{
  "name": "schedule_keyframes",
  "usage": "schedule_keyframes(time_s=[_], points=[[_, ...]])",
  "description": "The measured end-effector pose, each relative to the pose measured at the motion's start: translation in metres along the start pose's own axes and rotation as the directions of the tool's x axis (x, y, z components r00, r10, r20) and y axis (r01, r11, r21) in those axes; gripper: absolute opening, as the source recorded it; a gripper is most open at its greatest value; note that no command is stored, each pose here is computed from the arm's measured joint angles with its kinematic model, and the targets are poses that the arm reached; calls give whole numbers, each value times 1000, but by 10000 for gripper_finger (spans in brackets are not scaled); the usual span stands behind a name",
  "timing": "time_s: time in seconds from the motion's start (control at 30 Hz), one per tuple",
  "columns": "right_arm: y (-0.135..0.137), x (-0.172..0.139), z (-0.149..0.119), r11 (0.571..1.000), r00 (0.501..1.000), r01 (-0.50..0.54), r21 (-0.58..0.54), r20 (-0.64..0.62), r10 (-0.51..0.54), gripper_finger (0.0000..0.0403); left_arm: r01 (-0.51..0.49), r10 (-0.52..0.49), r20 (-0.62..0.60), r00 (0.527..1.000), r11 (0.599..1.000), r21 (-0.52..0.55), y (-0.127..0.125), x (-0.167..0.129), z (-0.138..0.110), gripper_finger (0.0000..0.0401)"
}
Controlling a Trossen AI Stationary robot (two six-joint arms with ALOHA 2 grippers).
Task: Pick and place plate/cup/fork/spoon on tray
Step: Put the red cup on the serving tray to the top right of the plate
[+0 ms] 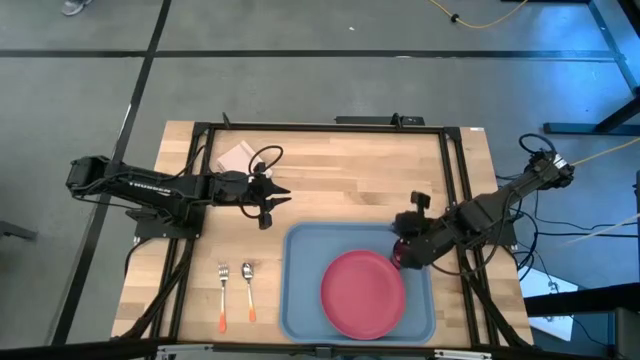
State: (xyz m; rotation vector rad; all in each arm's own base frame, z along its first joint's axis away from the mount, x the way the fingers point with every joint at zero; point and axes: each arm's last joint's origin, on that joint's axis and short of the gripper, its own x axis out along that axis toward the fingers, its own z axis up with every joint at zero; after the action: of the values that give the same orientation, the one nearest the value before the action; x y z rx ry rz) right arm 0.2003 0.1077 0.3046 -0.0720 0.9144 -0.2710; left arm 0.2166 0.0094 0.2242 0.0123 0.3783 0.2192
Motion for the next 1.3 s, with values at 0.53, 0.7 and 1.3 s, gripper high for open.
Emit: schedule_keyframes(time_s=[0.53,0.7,1.3], points=[[-5,14,-1,996,999,42,-74,7,-42,68,0,0,0,1000,1000,0,0,0,0,82],[-14,6,-6,999,995,8,-44,97,-4,68,0,0,0,1000,1000,0,0,0,0,82],[-55,15,-57,935,931,-341,95,173,322,60,0,0,0,1000,1000,0,0,0,0,82]])
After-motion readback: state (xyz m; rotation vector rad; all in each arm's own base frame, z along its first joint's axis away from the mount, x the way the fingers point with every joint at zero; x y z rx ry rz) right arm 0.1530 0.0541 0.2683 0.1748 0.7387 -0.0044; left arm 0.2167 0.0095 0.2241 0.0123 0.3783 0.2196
